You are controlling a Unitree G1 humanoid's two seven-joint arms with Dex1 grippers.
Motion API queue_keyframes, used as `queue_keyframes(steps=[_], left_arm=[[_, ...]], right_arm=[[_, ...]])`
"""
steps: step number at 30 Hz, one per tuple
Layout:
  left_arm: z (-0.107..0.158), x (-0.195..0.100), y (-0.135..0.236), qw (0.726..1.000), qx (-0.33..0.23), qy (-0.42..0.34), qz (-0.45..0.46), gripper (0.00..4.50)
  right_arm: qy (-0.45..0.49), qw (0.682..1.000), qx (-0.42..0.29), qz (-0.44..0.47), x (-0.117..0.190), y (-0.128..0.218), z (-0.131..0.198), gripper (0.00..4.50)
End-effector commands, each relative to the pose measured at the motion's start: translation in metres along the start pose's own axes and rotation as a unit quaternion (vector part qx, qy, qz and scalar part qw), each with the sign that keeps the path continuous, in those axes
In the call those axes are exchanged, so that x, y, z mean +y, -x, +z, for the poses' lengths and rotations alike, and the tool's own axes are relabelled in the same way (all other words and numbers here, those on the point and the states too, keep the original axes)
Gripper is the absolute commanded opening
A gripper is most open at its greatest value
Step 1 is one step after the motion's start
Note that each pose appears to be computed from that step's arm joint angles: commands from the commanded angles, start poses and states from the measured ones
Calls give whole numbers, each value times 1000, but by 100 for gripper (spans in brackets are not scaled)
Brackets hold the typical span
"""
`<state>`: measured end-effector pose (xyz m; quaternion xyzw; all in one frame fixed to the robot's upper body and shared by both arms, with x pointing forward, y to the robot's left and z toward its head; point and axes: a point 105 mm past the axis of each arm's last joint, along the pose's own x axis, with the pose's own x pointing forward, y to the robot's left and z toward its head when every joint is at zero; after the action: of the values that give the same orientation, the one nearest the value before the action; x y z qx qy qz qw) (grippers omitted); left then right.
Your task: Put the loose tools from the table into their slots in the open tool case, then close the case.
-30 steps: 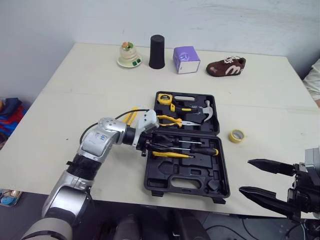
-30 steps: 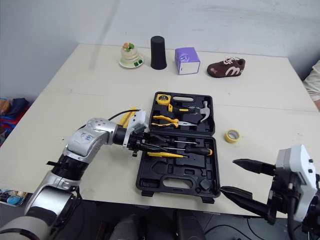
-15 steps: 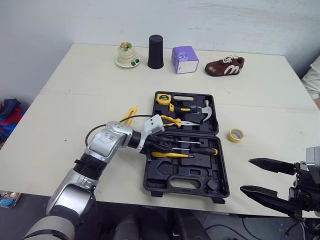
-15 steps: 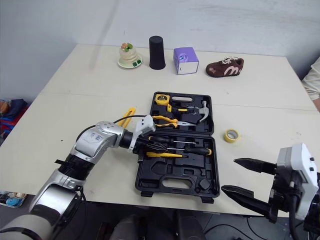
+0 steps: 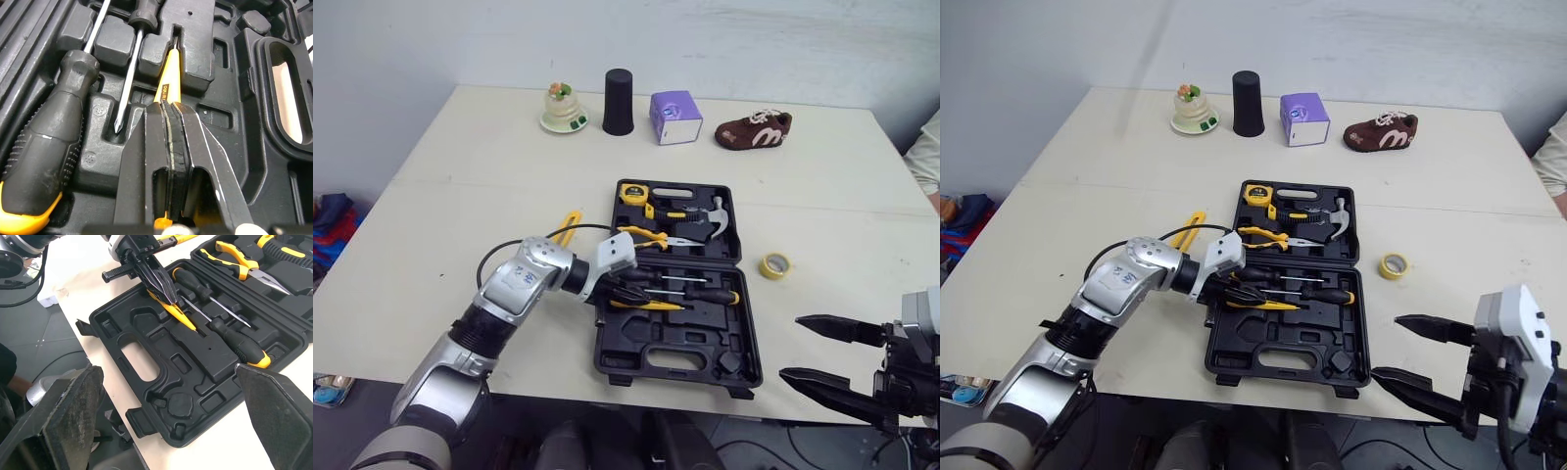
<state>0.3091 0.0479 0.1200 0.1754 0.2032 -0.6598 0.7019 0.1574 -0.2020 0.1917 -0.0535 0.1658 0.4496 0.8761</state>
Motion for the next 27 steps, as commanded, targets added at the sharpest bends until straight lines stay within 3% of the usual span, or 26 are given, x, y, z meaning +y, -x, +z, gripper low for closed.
queue_keyframes(steps=[1,7,11,14,15,18,22,23,27], left_arm=[[-30,-4,-5,998,61,0,-3,2],[-48,-5,-5,993,107,-41,5,2],[-31,4,1,998,45,-42,33,2],[4,6,28,995,-86,-16,55,81],[10,6,40,991,-118,-8,68,127],[3,14,93,971,-181,33,152,257],[-39,11,157,941,-193,117,251,422],[-49,11,170,933,-188,129,277,445],[-108,-4,233,883,-134,187,409,445]], right_arm=[[14,1000,-7,-4,-1,1,3,450],[18,1000,-5,-7,-4,-1,3,450],[23,1000,-1,-21,-11,1,2,450],[25,997,-4,-72,-32,9,0,450],[26,995,-6,-92,-40,12,0,450],[14,984,0,-180,-74,41,-11,450],[-2,962,6,-273,-106,83,-25,450],[-4,958,7,-287,-111,90,-28,450],[-21,940,21,-341,-128,121,-44,450]])
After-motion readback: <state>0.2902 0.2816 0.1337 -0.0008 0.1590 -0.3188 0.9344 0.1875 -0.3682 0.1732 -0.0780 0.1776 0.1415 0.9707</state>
